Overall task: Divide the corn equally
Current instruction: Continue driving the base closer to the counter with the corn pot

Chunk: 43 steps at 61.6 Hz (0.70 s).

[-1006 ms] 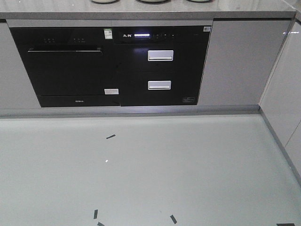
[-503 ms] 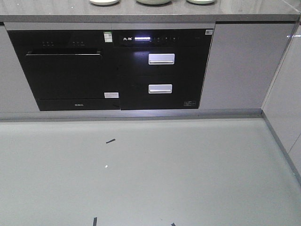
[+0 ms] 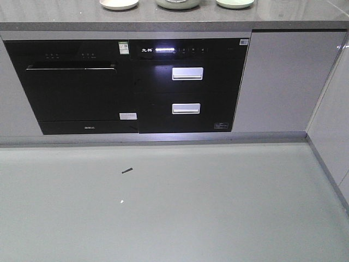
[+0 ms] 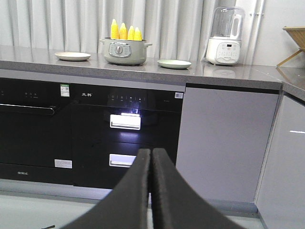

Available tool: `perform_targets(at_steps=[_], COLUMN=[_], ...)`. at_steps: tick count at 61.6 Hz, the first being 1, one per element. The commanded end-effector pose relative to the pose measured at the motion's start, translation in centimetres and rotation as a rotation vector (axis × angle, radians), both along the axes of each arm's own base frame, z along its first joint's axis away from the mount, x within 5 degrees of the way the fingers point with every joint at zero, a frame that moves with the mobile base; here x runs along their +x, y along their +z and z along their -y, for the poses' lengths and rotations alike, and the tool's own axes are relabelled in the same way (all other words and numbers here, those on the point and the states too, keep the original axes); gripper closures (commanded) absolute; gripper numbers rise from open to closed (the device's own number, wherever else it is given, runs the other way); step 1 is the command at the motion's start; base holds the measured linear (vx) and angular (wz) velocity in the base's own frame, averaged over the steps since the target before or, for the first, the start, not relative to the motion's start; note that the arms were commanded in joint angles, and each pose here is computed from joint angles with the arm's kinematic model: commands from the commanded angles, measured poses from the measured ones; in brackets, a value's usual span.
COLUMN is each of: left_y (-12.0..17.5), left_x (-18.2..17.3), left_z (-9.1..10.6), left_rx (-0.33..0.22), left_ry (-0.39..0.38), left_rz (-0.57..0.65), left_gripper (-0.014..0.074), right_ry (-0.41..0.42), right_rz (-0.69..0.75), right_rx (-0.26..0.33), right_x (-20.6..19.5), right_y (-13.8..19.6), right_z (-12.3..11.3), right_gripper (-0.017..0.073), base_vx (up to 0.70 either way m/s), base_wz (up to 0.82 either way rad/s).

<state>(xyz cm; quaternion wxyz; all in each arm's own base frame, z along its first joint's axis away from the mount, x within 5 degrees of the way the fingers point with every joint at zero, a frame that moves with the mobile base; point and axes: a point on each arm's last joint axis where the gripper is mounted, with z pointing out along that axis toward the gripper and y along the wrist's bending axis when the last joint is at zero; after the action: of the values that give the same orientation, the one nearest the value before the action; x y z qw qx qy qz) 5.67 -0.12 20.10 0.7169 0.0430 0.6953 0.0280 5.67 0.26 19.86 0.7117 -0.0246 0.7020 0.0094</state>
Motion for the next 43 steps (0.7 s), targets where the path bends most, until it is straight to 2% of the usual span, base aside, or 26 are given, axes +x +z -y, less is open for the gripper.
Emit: perform_targets(at_steps=[1, 43], left_y=[0.66, 0.66], left_x=[-0.17, -0.17], left_z=[0.02, 0.02], left_rx=[-0.016, -0.016], left_ry=[-0.004, -0.004], left_rz=[0.09, 0.09], left_gripper=[0.0601, 0.0601], right_ry=[-0.001, -0.001], right_rz=[0.07, 0.07], right_rx=[-0.01, -0.01], right_x=[-0.03, -0.03], right_y=[0.43, 0.43], right_z=[-0.01, -0.01], right_gripper=[0.0564, 0.0564], base_vx=[0.12, 0.11], base_wz=[-0.01, -0.01])
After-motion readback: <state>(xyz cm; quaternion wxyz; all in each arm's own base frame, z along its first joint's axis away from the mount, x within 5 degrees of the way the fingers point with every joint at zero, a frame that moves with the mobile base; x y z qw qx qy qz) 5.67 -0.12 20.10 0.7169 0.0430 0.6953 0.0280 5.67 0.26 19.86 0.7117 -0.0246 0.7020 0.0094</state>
